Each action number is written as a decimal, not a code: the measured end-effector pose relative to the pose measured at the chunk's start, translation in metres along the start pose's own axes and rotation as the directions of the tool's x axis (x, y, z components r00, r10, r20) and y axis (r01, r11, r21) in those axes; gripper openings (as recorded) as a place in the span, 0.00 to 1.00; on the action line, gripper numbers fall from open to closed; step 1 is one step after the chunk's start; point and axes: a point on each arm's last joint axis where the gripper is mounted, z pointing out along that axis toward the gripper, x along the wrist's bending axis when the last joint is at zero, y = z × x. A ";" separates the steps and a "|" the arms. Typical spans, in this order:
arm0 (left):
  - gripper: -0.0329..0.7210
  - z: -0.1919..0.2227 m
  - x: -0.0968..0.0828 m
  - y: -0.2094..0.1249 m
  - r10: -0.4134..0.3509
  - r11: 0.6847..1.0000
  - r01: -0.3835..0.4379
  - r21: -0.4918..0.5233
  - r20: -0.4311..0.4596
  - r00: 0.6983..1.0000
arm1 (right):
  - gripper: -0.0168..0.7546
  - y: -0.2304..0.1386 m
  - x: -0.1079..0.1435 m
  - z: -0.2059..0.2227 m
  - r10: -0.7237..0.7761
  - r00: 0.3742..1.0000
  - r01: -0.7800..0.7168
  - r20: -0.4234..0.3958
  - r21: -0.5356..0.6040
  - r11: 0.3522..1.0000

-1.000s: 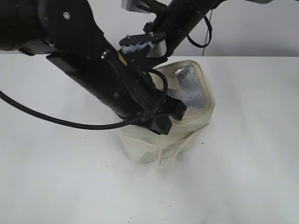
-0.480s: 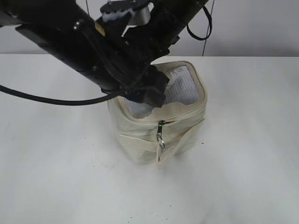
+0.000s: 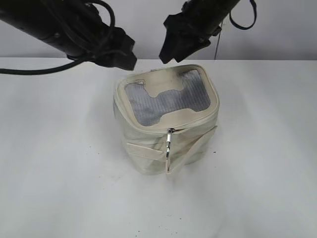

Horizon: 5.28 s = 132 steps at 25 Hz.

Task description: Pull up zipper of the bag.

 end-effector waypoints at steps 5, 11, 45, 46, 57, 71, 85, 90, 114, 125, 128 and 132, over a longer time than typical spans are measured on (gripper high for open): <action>0.58 -0.004 0.029 0.009 0.027 0.996 -0.033 -0.079 -0.070 0.997 | 0.51 -0.006 -0.034 -0.018 0.088 0.996 -0.087 0.032 -0.027 0.996; 0.62 0.002 0.041 0.020 0.083 0.988 -0.096 -0.124 -0.108 0.991 | 0.51 -0.013 -0.060 -0.033 0.193 0.980 -0.190 0.056 -0.053 0.980; 0.70 0.144 0.027 0.083 0.246 0.959 -0.279 0.050 0.343 0.907 | 0.51 -0.071 -0.073 -0.035 0.231 0.913 -0.297 0.335 0.159 0.942; 0.70 0.147 0.027 0.082 0.241 0.958 -0.279 0.059 0.354 0.904 | 0.51 -0.074 -0.073 -0.033 0.234 0.913 -0.302 0.334 0.168 0.939; 0.63 0.171 0.018 0.064 0.186 0.953 -0.273 0.130 0.460 0.868 | 0.51 -0.097 -0.085 -0.055 0.298 0.887 -0.370 0.353 0.156 0.916; 0.10 0.168 0.006 0.058 0.248 0.921 -0.374 0.108 0.579 0.777 | 0.46 -0.173 -0.084 -0.055 0.303 0.928 -0.316 0.216 0.027 0.948; 0.10 0.168 0.004 0.058 0.254 0.918 -0.382 0.105 0.585 0.770 | 0.46 -0.184 -0.068 -0.021 -0.088 0.995 0.096 0.050 -0.191 0.977; 0.10 0.168 0.004 0.058 0.254 0.918 -0.382 0.105 0.585 0.770 | 0.46 -0.181 -0.065 -0.009 -0.141 0.989 0.145 0.033 -0.190 0.971; 0.10 0.169 0.003 0.059 0.187 0.938 -0.318 0.141 0.565 0.803 | 0.03 -0.166 -0.045 -0.035 -0.071 0.994 0.079 0.078 -0.101 0.992; 0.10 0.170 0.003 0.060 0.181 0.942 -0.303 0.142 0.548 0.817 | 0.03 -0.180 -0.030 -0.043 -0.014 1.000 0.015 -0.005 0.048 0.999; 0.10 0.170 0.003 0.060 0.173 0.945 -0.293 0.144 0.541 0.823 | 0.03 -0.180 -0.022 -0.039 -0.030 0.999 0.033 -0.038 0.082 0.996; 0.10 0.170 0.003 0.060 0.171 0.945 -0.292 0.146 0.542 0.823 | 0.03 -0.174 -0.019 -0.034 -0.045 0.999 0.044 0.016 0.052 0.998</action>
